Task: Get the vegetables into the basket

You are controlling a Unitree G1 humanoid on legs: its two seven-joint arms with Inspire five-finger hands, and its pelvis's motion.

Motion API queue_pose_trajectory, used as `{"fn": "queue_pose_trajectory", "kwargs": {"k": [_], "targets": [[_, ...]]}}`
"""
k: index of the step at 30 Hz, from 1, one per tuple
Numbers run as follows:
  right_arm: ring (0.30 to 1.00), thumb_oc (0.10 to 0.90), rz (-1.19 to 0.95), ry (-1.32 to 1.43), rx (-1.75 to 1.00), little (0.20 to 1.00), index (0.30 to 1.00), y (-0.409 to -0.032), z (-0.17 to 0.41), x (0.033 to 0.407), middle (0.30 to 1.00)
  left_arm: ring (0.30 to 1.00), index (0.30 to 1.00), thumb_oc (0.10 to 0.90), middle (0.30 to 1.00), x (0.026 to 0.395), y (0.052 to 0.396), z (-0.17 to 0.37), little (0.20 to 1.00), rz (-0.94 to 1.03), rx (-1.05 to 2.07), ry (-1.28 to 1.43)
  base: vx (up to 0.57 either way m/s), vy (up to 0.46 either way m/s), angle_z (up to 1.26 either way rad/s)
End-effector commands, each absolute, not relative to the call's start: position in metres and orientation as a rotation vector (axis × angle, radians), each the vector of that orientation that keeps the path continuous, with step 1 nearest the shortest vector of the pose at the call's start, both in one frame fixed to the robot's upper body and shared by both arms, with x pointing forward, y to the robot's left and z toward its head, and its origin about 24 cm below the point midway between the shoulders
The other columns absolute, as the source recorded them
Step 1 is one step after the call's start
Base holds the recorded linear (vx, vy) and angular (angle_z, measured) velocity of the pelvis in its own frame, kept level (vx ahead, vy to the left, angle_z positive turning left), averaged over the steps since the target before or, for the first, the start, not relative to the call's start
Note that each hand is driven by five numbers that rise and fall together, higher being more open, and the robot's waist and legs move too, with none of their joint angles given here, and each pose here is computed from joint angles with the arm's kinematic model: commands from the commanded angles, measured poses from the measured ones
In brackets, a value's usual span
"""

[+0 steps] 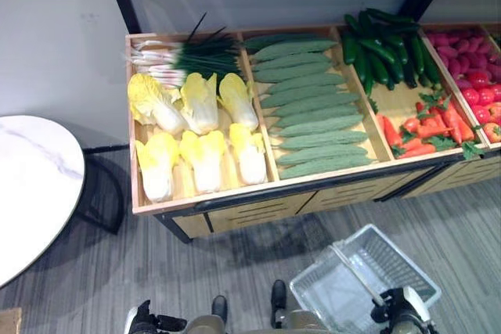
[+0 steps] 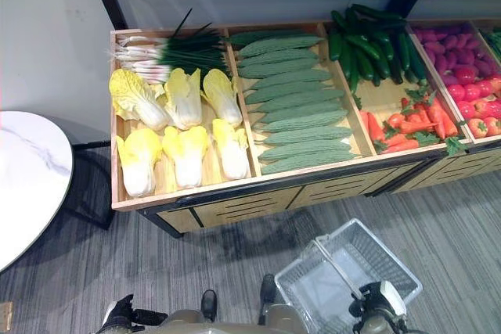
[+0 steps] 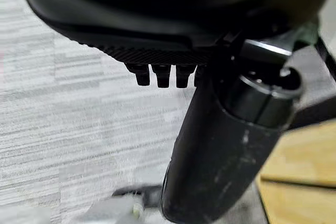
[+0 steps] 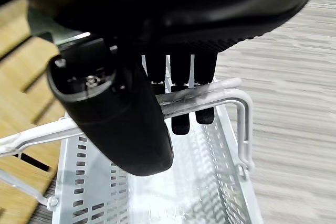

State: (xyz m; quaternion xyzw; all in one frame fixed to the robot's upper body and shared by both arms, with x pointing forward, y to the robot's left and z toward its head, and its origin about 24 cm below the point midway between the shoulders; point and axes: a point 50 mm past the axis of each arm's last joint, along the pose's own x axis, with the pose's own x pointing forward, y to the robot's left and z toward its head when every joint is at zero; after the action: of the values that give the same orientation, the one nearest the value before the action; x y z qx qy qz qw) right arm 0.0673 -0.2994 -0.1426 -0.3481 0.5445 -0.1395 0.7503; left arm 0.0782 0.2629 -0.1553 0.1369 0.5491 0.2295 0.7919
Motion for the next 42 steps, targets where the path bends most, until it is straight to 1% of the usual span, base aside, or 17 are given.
{"fn": "queue_pose_trajectory", "kwargs": {"k": [1,2,3,4,6,8,9,12,18,22,24,29,30,31,36,41,42], "targets": [[0.3,0.4,-0.4,1.161,-0.816,0.3,0.3,-0.327,-0.129,0.071,0.3,1.0,1.0,0.9,1.0,0.09,0.297,-0.138,1.0,0.749,0.307,1.072,0.0,0.0,0.0],[0.3,0.4,-0.398,1.172,-0.807,0.3,0.3,-0.324,-0.131,0.068,0.3,1.0,1.0,0.9,1.0,0.094,0.304,-0.134,1.0,0.807,0.295,1.038,0.0,0.0,0.0],[0.3,0.4,-0.382,1.182,-0.793,0.3,0.3,-0.315,-0.136,0.064,0.3,1.0,1.0,0.9,1.0,0.104,0.316,-0.123,1.0,0.94,0.252,0.941,0.0,0.0,0.0],[0.3,0.4,-0.383,1.194,-0.792,0.3,0.3,-0.315,-0.136,0.06,0.3,1.0,1.0,0.9,1.0,0.115,0.323,-0.114,1.0,1.009,0.232,0.859,0.0,0.0,0.0],[0.3,0.4,-0.38,1.204,-0.791,0.3,0.3,-0.315,-0.137,0.058,0.3,1.0,1.0,0.9,1.0,0.123,0.326,-0.108,1.0,1.039,0.202,0.798,0.0,0.0,0.0],[0.3,0.4,-0.379,1.205,-0.795,0.3,0.3,-0.314,-0.137,0.057,0.3,1.0,1.0,0.9,1.0,0.145,0.335,-0.084,1.0,1.108,0.147,0.58,0.0,0.0,0.0],[0.3,0.4,-0.375,1.212,-0.8,0.3,0.3,-0.314,-0.138,0.053,0.3,1.0,1.0,0.9,1.0,0.157,0.34,-0.061,1.0,1.142,0.133,0.408,0.0,0.0,0.0],[0.3,0.4,-0.371,1.227,-0.803,0.3,0.3,-0.315,-0.138,0.047,0.3,1.0,1.0,0.9,1.0,0.172,0.344,-0.012,1.0,1.136,0.193,0.129,0.0,0.0,0.0],[0.3,0.4,-0.357,1.241,-0.8,0.3,0.3,-0.313,-0.139,0.042,0.3,1.0,1.0,0.9,1.0,0.182,0.343,0.028,1.0,1.14,0.261,-0.07,0.0,0.0,0.0],[0.3,0.4,-0.344,1.222,-0.81,0.3,0.3,-0.314,-0.138,0.047,0.3,1.0,1.0,0.9,1.0,0.201,0.324,0.052,1.0,1.009,0.264,-0.191,0.0,0.0,0.0],[0.3,0.4,-0.336,1.214,-0.817,0.3,0.3,-0.315,-0.138,0.05,0.3,1.0,1.0,0.9,1.0,0.212,0.312,0.063,1.0,0.908,0.241,-0.247,0.0,0.0,0.0],[0.3,0.4,-0.304,1.181,-0.847,0.3,0.3,-0.316,-0.135,0.064,0.3,1.0,1.0,0.9,1.0,0.235,0.287,0.072,1.0,0.742,0.127,-0.303,0.0,0.0,-0.01],[0.3,0.4,-0.305,1.181,-0.846,0.3,0.3,-0.316,-0.135,0.064,0.3,1.0,1.0,0.9,1.0,0.235,0.287,0.072,1.0,0.742,0.127,-0.304,-0.01,0.002,-0.07],[0.3,0.4,-0.292,1.161,-0.859,0.3,0.3,-0.316,-0.134,0.07,0.3,1.0,1.0,0.9,1.0,0.243,0.276,0.078,1.0,0.685,0.09,-0.332,-0.01,0.001,-0.07],[0.3,0.4,-0.282,1.139,-0.862,0.3,0.3,-0.313,-0.134,0.075,0.3,1.0,1.0,0.9,1.0,0.25,0.256,0.087,1.0,0.559,0.062,-0.37,0.0,-0.002,-0.12],[0.3,0.4,-0.284,1.146,-0.855,0.3,0.3,-0.314,-0.134,0.075,0.3,1.0,1.0,0.9,1.0,0.253,0.248,0.085,1.0,0.486,0.032,-0.353,0.0,0.0,-0.05],[0.3,0.4,-0.275,1.149,-0.857,0.3,0.3,-0.313,-0.135,0.075,0.3,1.0,1.0,0.9,1.0,0.255,0.238,0.09,1.0,0.43,0.001,-0.372,0.0,0.0,0.0]]}}
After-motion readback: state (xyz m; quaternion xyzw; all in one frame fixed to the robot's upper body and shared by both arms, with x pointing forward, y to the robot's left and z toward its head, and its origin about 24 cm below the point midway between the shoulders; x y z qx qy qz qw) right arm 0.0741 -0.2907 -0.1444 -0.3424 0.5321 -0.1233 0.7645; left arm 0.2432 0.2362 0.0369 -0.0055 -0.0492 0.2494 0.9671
